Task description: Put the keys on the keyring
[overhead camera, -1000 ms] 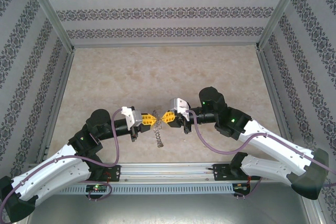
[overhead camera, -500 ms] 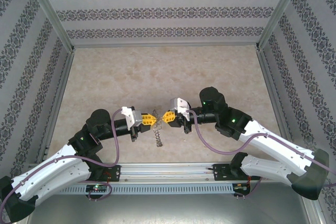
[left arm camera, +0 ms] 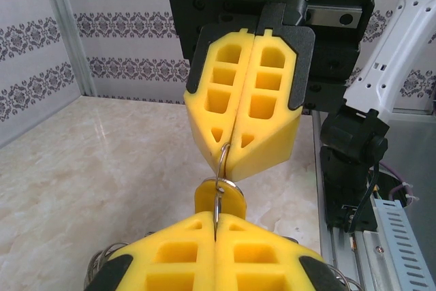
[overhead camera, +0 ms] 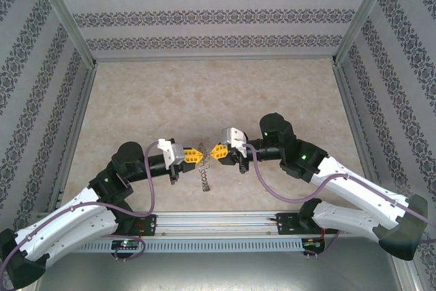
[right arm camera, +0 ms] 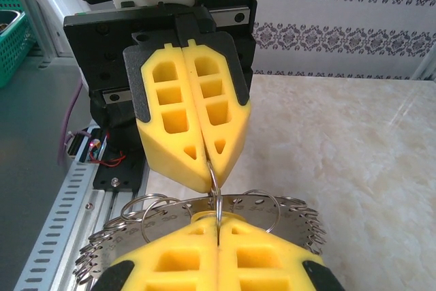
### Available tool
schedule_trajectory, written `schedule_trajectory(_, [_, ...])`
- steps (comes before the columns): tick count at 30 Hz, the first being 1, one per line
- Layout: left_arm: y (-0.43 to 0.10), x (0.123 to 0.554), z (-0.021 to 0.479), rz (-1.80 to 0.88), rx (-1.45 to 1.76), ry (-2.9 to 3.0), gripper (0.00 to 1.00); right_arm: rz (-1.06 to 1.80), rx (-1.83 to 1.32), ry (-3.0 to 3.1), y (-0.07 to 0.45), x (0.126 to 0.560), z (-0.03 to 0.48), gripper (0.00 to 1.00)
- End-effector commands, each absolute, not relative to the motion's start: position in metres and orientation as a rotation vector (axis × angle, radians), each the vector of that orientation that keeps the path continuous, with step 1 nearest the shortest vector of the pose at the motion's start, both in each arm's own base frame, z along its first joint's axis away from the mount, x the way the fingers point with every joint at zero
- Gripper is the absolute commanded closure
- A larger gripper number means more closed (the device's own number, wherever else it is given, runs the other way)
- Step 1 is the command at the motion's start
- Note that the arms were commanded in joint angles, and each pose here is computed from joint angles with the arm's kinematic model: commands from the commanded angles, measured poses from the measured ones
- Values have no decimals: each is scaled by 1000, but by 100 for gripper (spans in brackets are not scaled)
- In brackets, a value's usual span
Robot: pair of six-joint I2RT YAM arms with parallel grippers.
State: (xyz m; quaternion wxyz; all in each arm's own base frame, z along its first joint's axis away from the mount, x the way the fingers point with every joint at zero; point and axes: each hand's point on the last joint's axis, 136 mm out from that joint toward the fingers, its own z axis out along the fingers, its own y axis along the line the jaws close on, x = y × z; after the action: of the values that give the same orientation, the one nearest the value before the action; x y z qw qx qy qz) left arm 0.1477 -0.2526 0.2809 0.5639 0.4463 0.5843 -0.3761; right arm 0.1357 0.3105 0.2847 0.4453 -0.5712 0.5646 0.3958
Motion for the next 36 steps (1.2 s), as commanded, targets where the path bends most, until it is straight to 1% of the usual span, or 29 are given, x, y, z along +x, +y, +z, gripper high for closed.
schedule_trajectory(1, [-252,146,301,-879,1046,1272,100,995,-1435,1381,313,132,282,100])
schedule_trajectory(36, [-252,145,301,-880,1048,1269,100,1017,-1456,1372,313,127,281,100])
